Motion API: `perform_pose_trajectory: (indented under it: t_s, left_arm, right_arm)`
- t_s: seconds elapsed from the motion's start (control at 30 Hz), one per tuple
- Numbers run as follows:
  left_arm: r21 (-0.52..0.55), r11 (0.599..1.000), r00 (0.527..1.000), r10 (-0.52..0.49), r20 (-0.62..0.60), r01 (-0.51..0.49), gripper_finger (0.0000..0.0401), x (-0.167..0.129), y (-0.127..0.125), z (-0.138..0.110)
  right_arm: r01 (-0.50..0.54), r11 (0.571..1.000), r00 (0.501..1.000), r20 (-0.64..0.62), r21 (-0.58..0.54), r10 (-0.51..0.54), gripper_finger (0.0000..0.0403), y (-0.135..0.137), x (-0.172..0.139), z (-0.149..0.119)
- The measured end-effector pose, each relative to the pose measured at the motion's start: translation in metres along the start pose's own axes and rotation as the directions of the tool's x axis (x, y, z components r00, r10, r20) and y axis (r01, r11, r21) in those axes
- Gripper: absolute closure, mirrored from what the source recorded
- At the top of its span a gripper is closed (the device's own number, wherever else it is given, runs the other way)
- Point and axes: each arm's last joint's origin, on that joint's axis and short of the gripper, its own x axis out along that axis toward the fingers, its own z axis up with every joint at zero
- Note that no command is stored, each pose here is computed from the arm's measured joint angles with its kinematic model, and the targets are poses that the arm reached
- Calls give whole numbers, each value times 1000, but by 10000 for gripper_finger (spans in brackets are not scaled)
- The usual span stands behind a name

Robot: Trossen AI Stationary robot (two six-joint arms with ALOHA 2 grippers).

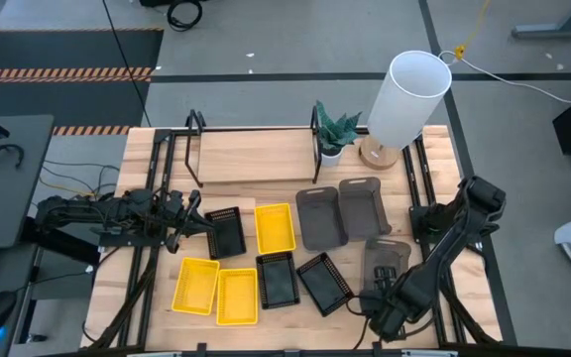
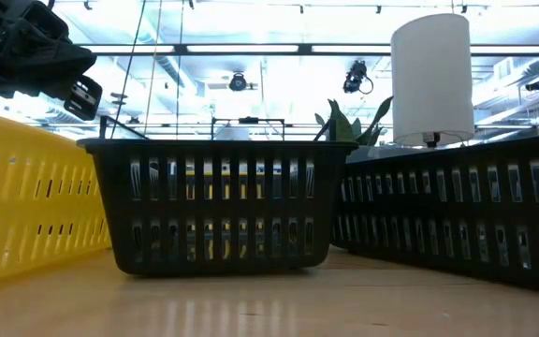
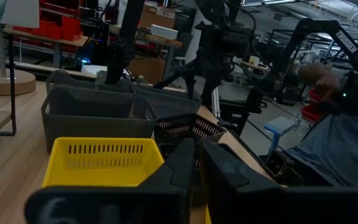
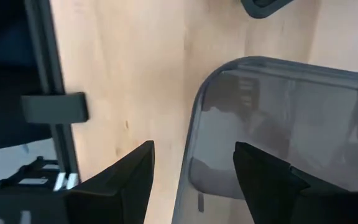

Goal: Stack baskets on shelf by color
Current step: Stack the bottom gray bin on top of the top right gray bin

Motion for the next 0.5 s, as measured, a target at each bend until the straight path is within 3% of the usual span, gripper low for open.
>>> perform_pose_trajectory:
  t_s: [0.5]
  left_arm:
    - [3,1000,1000,-3,12,3,365,0,0,1]
  right_arm:
    - [117,991,990,75,60,-122,178,-7,20,-1]
